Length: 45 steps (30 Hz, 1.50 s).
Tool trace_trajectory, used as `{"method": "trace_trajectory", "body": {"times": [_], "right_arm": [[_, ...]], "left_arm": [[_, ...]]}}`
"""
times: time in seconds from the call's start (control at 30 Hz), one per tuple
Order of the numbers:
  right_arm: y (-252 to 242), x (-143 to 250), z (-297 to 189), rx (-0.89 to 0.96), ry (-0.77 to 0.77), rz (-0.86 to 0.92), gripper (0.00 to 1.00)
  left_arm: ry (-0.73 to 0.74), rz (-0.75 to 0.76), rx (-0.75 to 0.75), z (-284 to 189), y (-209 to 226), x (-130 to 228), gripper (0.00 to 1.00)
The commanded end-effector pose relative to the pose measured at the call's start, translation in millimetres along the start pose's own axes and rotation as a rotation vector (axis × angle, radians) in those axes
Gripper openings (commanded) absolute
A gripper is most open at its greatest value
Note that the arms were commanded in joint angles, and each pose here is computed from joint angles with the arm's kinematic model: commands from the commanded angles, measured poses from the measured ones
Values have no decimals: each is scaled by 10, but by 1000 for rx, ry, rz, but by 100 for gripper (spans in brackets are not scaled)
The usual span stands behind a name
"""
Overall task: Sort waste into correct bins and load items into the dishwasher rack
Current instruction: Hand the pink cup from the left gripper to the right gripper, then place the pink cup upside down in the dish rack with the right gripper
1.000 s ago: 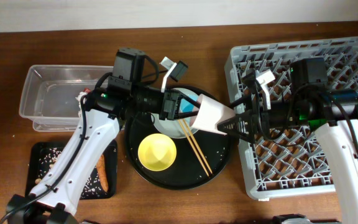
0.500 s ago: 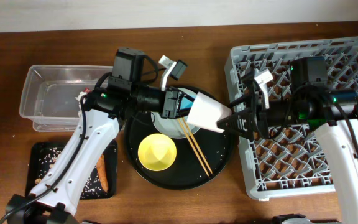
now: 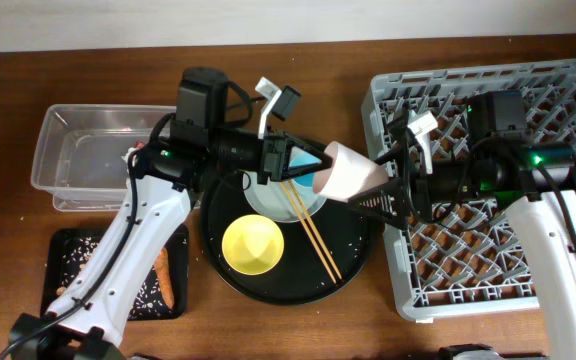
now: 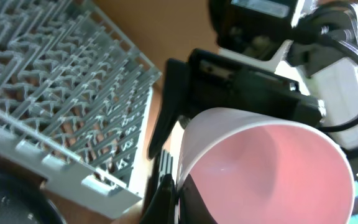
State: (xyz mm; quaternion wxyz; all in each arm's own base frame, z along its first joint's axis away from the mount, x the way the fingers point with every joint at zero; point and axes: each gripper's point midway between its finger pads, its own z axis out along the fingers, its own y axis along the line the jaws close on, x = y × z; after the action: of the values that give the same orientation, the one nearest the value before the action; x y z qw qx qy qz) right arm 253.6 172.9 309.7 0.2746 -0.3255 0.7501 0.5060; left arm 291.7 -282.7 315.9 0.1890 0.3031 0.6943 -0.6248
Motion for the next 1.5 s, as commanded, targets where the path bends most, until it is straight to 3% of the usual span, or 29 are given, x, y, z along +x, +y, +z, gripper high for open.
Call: {"method": "trace_trajectory", "body": {"times": [0.0, 0.07, 0.23, 0.33, 0.4, 0.6, 0.77, 0.93, 1.27, 1.47], "right_arm": [[127, -117, -4, -67, -48, -36, 87], [138, -142, -6, -76, -58, -50, 86], [207, -204, -18, -119, -88, -71, 67], [207, -202, -18, -119, -88, -70, 64], [206, -202, -17, -118, -88, -71, 64], [156, -200, -13, -92, -80, -85, 61], [59, -158, -5, -37, -52, -81, 61], [16, -196, -8, -18, -58, -110, 61], [-21, -230, -11, 0, -63, -123, 61], [-498, -204, -78, 269, -14, 33, 60]], "left_arm": [[20, -9, 97, -34, -260, -25, 0], [21, -13, 97, -33, -257, -21, 0], [25, -11, 94, -5, -261, -13, 0], [16, -10, 72, -3, -223, -27, 0], [15, -10, 71, -3, -220, -28, 17], [3, -8, 37, 0, -163, -49, 44], [-50, -43, -112, -63, 117, -117, 45], [-44, -146, -307, -160, 484, 47, 45], [-66, -136, -476, -279, 757, 47, 50], [-39, -240, -724, -520, 1106, 281, 50]]}}
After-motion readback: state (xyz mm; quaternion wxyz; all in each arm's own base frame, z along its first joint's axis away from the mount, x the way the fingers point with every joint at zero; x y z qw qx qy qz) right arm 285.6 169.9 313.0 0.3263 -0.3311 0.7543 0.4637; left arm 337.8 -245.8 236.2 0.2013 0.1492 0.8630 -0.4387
